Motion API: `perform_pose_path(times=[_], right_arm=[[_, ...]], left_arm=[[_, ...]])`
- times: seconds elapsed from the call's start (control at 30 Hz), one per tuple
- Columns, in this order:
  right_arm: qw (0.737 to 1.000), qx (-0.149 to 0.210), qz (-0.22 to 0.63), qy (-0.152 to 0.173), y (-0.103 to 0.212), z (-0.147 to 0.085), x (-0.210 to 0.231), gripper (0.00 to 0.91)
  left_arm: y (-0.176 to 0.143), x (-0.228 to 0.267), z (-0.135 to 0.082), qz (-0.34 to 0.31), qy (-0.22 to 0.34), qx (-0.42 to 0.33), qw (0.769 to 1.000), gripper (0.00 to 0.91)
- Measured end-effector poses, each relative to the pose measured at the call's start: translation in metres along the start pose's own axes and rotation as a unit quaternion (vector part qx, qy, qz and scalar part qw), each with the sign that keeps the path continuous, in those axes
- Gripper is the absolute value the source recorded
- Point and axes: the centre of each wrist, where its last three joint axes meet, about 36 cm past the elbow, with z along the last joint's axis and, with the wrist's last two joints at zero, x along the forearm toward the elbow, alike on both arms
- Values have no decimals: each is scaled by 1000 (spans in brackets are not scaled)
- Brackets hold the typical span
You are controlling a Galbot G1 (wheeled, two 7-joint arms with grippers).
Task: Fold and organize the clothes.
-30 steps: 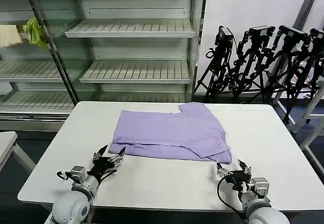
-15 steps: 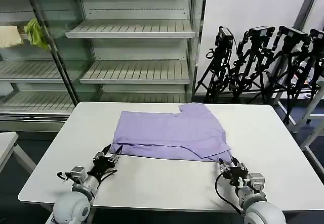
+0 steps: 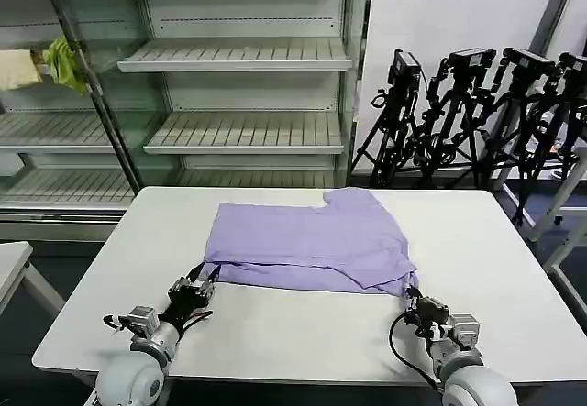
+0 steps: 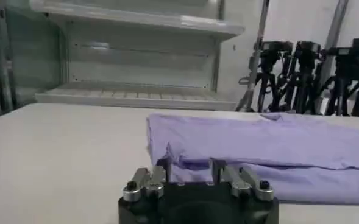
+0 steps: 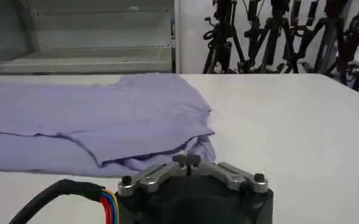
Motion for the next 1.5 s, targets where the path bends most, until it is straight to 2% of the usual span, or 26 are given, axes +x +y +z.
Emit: perform_pose_path(times=[0.17, 0.3, 0.53, 0.83, 0.93, 0.97, 1.0, 1.03, 1.5], right_arm=[[1000, -1, -1, -2, 1, 0, 2, 10], [1000, -1, -1, -3, 1, -1, 2, 10], [1000, -1, -2, -5, 2, -2, 2, 10], [1000, -2, -4, 0, 3, 1, 4, 10], [1000, -2, -5, -1, 3, 0, 5, 10], [1000, -1, -5, -1, 3, 0, 5, 10], [1000, -1, -6, -2, 2, -1, 5, 10], [1000, 0, -6, -3, 2, -2, 6, 10], [1000, -4, -9, -2, 3, -1, 2, 10]], left_arm=[[0, 0, 0, 0, 0, -2, 1000, 746], [0, 0, 0, 1, 0, -3, 1000, 746], [1, -1, -2, 2, 0, -7, 1000, 685], [1, -1, -2, 4, 1, -11, 1000, 695], [1, 0, -1, 4, 4, -13, 1000, 776], [2, 0, -1, 4, 6, -13, 1000, 846], [2, 1, -1, 4, 8, -14, 1000, 846], [2, 1, 0, 3, 9, -15, 1000, 907], [18, 9, -1, -9, 71, -19, 997, 907]])
